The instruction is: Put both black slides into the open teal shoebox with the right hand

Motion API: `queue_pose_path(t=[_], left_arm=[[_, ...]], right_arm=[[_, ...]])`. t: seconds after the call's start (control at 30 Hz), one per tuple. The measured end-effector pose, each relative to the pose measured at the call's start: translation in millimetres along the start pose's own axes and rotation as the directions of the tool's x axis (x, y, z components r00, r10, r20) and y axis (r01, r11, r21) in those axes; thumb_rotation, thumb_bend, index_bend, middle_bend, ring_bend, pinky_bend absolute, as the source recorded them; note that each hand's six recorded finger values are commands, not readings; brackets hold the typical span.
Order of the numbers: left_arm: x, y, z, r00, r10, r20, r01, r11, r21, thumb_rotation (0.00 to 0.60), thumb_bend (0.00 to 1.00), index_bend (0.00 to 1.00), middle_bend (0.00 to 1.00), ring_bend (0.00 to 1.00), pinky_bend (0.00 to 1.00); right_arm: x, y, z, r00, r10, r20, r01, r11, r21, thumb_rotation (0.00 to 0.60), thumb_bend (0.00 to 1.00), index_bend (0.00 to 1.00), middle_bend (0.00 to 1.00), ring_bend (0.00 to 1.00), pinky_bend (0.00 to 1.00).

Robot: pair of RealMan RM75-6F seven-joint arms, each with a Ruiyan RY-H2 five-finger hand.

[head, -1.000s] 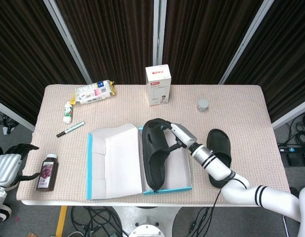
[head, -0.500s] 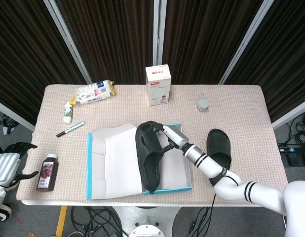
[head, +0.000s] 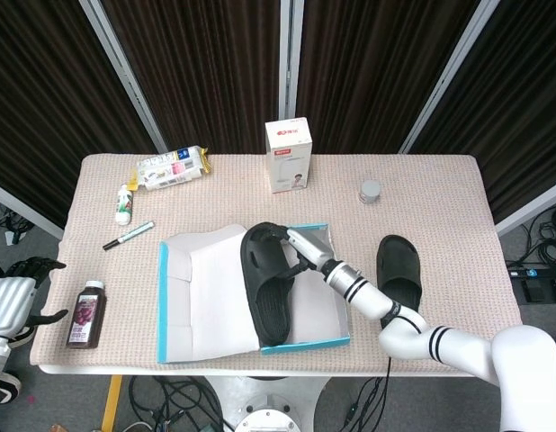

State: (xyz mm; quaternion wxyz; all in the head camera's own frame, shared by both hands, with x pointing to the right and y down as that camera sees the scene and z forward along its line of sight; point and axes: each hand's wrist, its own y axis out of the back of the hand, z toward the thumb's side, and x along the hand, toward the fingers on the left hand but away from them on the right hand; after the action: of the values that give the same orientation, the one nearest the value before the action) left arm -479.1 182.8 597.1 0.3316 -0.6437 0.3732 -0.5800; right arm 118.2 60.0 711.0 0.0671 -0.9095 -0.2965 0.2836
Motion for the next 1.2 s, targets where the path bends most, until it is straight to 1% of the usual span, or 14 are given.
queue_pose_path(t=[0.1, 0.47, 0.57, 0.83, 1.07, 1.2], left_arm=[[1, 0, 0, 1.000, 0.002, 0.004, -0.002, 1.000, -0.001, 0.600, 0.09, 0.27, 0.24, 0.16, 0.21], [1, -2, -1, 1.000, -0.001, 0.004, 0.001, 1.000, 0.004, 0.600, 0.09, 0.27, 0.24, 0.16, 0.21], [2, -2, -1, 1.000, -0.002, 0.005, 0.002, 1.000, 0.007, 0.600, 0.09, 0.27, 0.24, 0.16, 0.21], [4, -3, 1, 1.000, -0.008, 0.009, 0.008, 1.000, 0.017, 0.600, 0.09, 0.27, 0.24, 0.16, 0.21], [2, -4, 1, 1.000, -0.011, 0.007, 0.011, 1.000, 0.021, 0.600, 0.09, 0.27, 0.24, 0.16, 0.21], [3, -5, 1, 1.000, -0.013, 0.007, 0.013, 1.000, 0.021, 0.600, 0.09, 0.27, 0.24, 0.16, 0.21]], right_arm=[[0, -2, -2, 1.000, 0.004, 0.002, -0.004, 1.000, -0.009, 0.600, 0.09, 0.14, 0.41, 0.15, 0.26], [2, -13, -8, 0.999, 0.039, 0.008, -0.038, 0.995, -0.094, 0.600, 0.09, 0.14, 0.40, 0.16, 0.26], [3, -15, -12, 0.999, 0.041, 0.015, -0.039, 0.991, -0.130, 0.600, 0.09, 0.14, 0.40, 0.17, 0.27], [6, -16, -24, 0.998, 0.048, 0.041, -0.038, 0.978, -0.207, 0.600, 0.09, 0.14, 0.40, 0.17, 0.27], [6, -20, -39, 0.995, 0.067, 0.075, -0.049, 0.973, -0.225, 0.600, 0.08, 0.14, 0.39, 0.17, 0.27], [6, -23, -45, 0.991, 0.091, 0.094, -0.068, 0.974, -0.216, 0.600, 0.05, 0.14, 0.38, 0.17, 0.27]])
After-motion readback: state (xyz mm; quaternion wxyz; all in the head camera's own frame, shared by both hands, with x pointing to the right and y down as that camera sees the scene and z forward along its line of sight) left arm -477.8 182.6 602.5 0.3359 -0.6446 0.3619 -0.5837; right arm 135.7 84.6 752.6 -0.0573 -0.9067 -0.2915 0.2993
